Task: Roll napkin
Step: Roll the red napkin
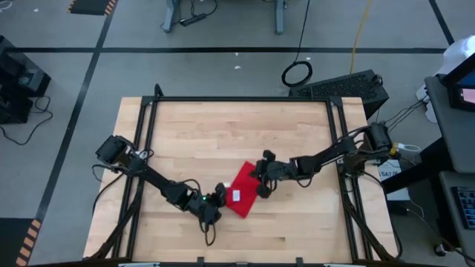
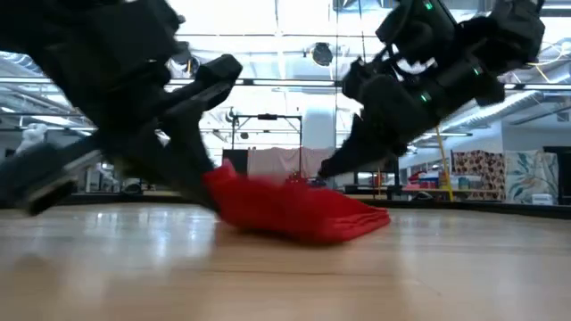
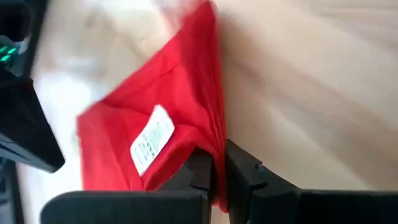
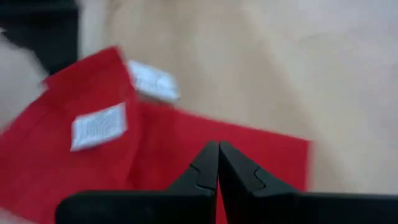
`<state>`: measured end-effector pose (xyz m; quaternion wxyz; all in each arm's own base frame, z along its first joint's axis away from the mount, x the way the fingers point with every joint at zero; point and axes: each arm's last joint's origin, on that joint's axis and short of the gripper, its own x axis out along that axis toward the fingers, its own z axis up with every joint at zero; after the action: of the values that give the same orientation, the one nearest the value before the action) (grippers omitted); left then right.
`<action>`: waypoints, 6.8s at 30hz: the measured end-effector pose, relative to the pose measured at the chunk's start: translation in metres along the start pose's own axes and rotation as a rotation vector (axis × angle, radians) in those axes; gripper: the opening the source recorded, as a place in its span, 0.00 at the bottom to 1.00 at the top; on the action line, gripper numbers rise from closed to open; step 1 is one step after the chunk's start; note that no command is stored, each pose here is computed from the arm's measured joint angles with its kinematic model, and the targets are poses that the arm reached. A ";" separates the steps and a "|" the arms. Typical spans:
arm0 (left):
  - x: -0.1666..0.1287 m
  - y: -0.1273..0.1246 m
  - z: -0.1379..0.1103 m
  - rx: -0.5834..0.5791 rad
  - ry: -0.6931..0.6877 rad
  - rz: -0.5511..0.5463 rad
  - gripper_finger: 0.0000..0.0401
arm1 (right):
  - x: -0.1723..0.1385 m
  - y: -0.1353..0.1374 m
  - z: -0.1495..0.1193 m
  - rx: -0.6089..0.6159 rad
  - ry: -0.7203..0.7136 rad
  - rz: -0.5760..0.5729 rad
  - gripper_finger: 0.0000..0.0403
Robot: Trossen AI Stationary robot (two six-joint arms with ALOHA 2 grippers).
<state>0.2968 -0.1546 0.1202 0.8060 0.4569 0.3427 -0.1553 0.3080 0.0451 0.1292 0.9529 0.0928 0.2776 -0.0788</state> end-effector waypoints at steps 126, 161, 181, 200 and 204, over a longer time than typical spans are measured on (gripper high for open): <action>0.003 0.007 -0.020 -0.289 0.214 0.153 0.05 | 0.048 0.146 -0.039 -0.697 0.014 -0.363 0.84; 0.004 0.007 -0.026 -0.301 0.246 0.111 0.05 | 0.066 0.108 -0.036 -0.462 0.234 -0.253 0.38; -0.012 -0.006 0.002 -0.473 0.100 0.021 0.05 | 0.036 0.114 0.002 -0.246 0.319 0.102 0.01; -0.007 0.034 -0.002 -0.933 0.020 -0.387 0.05 | 0.045 0.075 0.026 -0.094 0.461 0.603 0.01; -0.003 0.039 -0.011 -0.925 0.028 -0.396 0.05 | 0.049 0.055 0.021 -0.067 0.445 0.630 0.01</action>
<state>0.3118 -0.1244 0.1428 0.8746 -0.0196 0.4664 -0.1309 0.3710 0.0893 0.1268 0.8493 0.1573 0.4381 0.2490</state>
